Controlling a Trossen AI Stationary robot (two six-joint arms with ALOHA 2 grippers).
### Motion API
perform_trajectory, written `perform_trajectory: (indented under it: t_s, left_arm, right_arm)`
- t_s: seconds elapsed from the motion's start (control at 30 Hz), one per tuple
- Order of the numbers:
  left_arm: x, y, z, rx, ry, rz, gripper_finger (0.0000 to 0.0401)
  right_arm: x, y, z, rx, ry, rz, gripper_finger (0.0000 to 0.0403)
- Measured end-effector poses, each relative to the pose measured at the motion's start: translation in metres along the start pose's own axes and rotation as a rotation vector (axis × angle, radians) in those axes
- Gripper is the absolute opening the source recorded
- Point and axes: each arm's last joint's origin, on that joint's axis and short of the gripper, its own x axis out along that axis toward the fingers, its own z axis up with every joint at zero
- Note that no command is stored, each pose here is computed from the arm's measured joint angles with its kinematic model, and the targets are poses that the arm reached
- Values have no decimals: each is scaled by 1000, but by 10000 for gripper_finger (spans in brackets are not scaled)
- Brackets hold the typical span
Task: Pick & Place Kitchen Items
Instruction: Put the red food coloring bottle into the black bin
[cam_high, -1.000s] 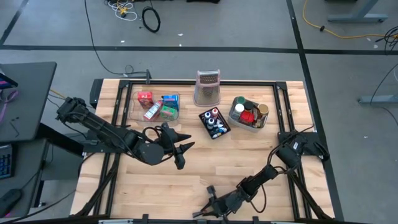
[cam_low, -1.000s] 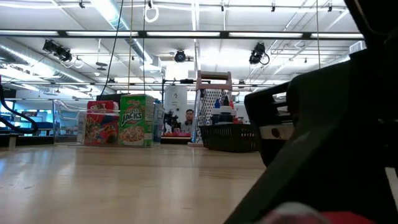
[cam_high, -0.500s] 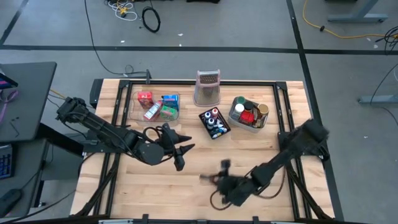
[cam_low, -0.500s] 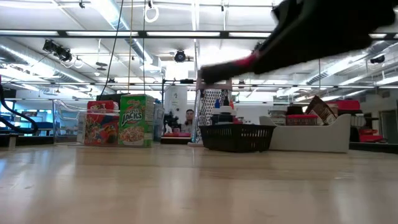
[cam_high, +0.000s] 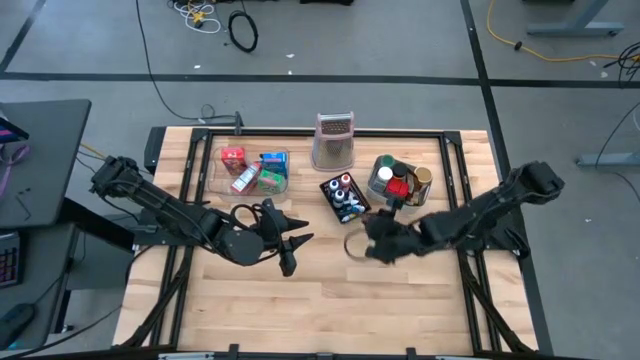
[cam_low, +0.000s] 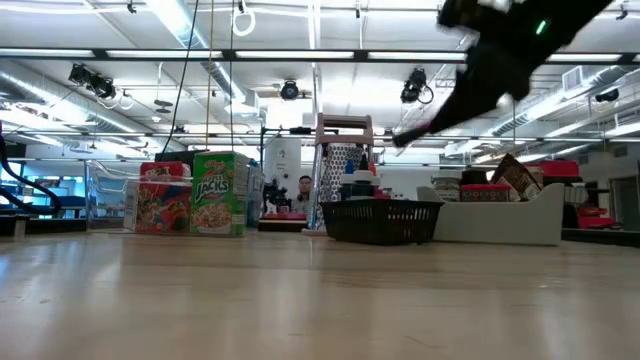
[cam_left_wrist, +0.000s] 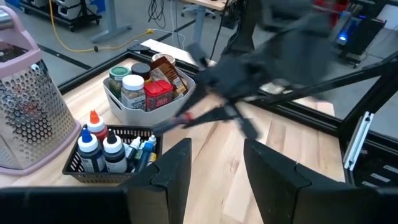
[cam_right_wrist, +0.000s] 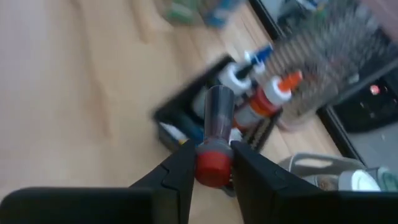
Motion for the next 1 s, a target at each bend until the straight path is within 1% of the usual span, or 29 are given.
perform_trajectory:
  t_s: [0.07, 0.17, 0.23, 0.33, 0.43, 0.5, 0.63, 0.8, 0.9, 1.0]
  left_arm:
    - [0, 0, 0, 9, 1, 1, 155]
    - [0, 0, 0, 13, 0, 1, 155]
    - [0, 0, 0, 14, 0, 1, 155]
    - [0, 0, 0, 17, 1, 3, 155]
    - [0, 0, -1, 26, 5, 4, 155]
    - [0, 1, -1, 44, 3, 5, 155]
    - [0, 1, 0, 72, 1, 9, 155]
    - [0, 1, 0, 72, 1, 9, 155]
    - [0, 1, 0, 72, 1, 9, 155]
    - [0, 1, 0, 69, 1, 8, 155]
  right_arm:
    - [18, -8, -10, 13, 16, -17, 109]
    - [39, -19, -19, 47, -32, -42, 114]
    - [50, -25, -24, 71, -55, -24, 114]
    - [61, -33, -27, 93, -93, 51, 114]
    - [69, -42, -26, 96, -137, 73, 114]
    - [73, -48, -22, 124, -174, 79, 114]
    - [81, -60, -20, 147, -191, 151, 114]
    - [89, -74, -21, 183, -174, 133, 114]
    - [92, -79, -22, 197, -165, 116, 114]
    - [93, -81, -23, 235, -161, 121, 114]
